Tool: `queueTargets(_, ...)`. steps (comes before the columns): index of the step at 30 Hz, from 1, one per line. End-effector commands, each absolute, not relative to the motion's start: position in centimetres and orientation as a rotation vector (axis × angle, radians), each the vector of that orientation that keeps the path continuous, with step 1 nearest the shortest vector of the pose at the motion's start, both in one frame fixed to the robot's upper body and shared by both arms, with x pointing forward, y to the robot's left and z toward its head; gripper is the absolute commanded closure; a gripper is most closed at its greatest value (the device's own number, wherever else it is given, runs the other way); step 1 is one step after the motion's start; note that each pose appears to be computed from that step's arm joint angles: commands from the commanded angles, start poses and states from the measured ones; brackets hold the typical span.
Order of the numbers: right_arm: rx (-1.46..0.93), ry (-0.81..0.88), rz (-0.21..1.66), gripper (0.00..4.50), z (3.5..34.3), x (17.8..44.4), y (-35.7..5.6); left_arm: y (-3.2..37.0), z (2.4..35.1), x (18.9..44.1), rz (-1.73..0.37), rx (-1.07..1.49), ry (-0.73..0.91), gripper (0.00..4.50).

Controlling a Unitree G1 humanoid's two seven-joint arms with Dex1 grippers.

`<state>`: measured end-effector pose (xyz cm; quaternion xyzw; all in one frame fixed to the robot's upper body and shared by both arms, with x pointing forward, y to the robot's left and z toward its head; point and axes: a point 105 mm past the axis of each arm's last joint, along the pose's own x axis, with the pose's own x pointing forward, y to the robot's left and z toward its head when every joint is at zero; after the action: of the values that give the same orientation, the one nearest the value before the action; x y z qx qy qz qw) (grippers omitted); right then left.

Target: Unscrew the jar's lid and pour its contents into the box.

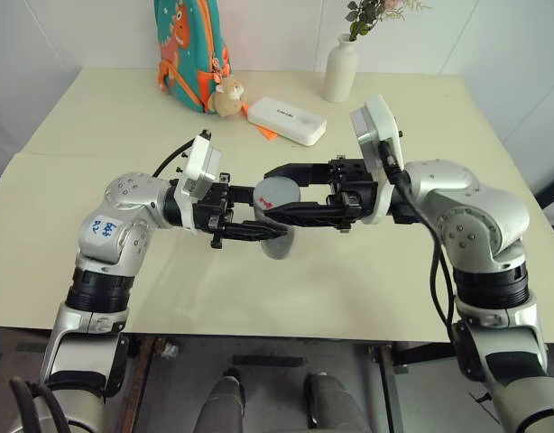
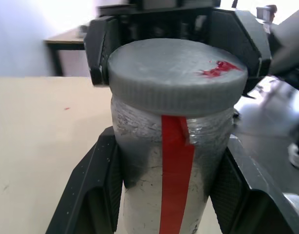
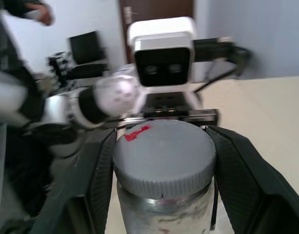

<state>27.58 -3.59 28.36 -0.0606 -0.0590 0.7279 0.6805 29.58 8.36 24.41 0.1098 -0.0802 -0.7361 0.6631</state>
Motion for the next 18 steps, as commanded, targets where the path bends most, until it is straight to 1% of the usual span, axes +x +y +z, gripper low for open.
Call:
queueTargets(1, -0.192, -0.185, 1.779, 1.95, 29.4, 26.0, -3.1, 9.2, 23.9, 30.9, -1.616, 0.263, -0.171, 2.5)
queueTargets(6, -0.204, -0.206, 1.769, 1.95, 29.7, 26.5, -3.0, 9.2, 24.5, 31.3, -1.583, 0.252, -0.219, 2.5)
queueTargets(11, -0.196, -0.199, 1.764, 1.95, 29.7, 26.6, -3.0, 9.3, 24.3, 31.3, -1.577, 0.253, -0.222, 2.5)
queueTargets(13, -0.193, -0.21, 1.755, 1.23, 29.8, 26.6, -3.1, 9.3, 24.4, 31.4, -1.566, 0.254, -0.232, 2.5)
queueTargets(15, -0.179, -0.23, 1.74, 0.72, 30.3, 26.7, -3.2, 9.3, 24.5, 31.5, -1.557, 0.254, -0.24, 2.5)
queueTargets(17, -0.185, -0.248, 1.721, 0.06, 30.5, 26.9, -3.2, 9.4, 24.6, 31.5, -1.553, 0.254, -0.241, 2.5)
queueTargets(18, -0.19, -0.255, 1.714, 0.02, 30.5, 26.9, -3.3, 9.4, 24.6, 31.4, -1.552, 0.254, -0.242, 2.5)
